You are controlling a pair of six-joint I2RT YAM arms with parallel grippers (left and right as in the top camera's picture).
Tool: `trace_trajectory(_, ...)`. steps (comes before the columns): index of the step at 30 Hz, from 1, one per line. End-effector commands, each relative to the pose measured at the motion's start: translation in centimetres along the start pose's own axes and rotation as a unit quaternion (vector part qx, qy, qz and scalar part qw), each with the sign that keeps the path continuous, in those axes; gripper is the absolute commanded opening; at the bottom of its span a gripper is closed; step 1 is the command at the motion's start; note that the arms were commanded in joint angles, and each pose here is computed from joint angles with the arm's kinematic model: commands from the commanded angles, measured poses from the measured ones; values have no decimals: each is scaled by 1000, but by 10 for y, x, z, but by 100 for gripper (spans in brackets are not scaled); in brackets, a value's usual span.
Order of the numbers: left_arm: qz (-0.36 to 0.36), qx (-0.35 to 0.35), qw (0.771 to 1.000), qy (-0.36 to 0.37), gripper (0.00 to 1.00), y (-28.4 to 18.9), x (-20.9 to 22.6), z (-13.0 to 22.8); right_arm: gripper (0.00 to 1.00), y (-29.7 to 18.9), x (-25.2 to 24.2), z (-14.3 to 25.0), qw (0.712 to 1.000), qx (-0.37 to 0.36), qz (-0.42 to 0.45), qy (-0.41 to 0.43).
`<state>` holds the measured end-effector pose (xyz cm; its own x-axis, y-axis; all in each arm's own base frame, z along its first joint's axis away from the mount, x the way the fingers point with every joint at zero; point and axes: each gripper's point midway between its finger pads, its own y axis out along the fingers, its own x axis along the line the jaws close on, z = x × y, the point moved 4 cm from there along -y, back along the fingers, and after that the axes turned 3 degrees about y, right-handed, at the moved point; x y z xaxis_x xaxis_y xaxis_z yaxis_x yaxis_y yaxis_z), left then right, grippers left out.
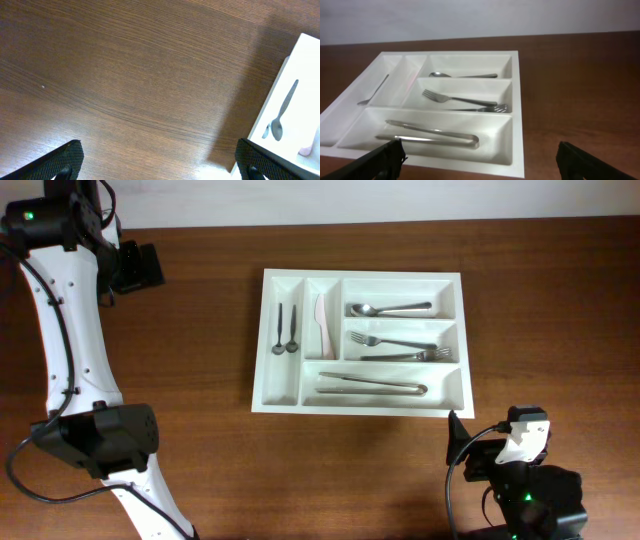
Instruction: Pack container
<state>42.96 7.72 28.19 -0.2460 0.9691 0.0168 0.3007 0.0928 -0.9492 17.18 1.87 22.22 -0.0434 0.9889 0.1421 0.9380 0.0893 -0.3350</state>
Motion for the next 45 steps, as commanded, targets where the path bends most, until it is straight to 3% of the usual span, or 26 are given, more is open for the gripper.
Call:
trace_trajectory(1,-5,-1,1000,3,99,-1,4,0,99,2,-3,9,1000,-11,3,1)
trace_trajectory(18,-4,-1,1000,3,99,-1,4,0,99,15,-9,51,1000,2,4,0)
trace_trajectory(29,-5,-1,1000,3,99,-1,4,0,99,4,-20,114,987,157,30,-6)
trace_trajectory(45,-4,-1,1000,4,99,-1,3,0,99,4,-20,113,988,154,30,-6)
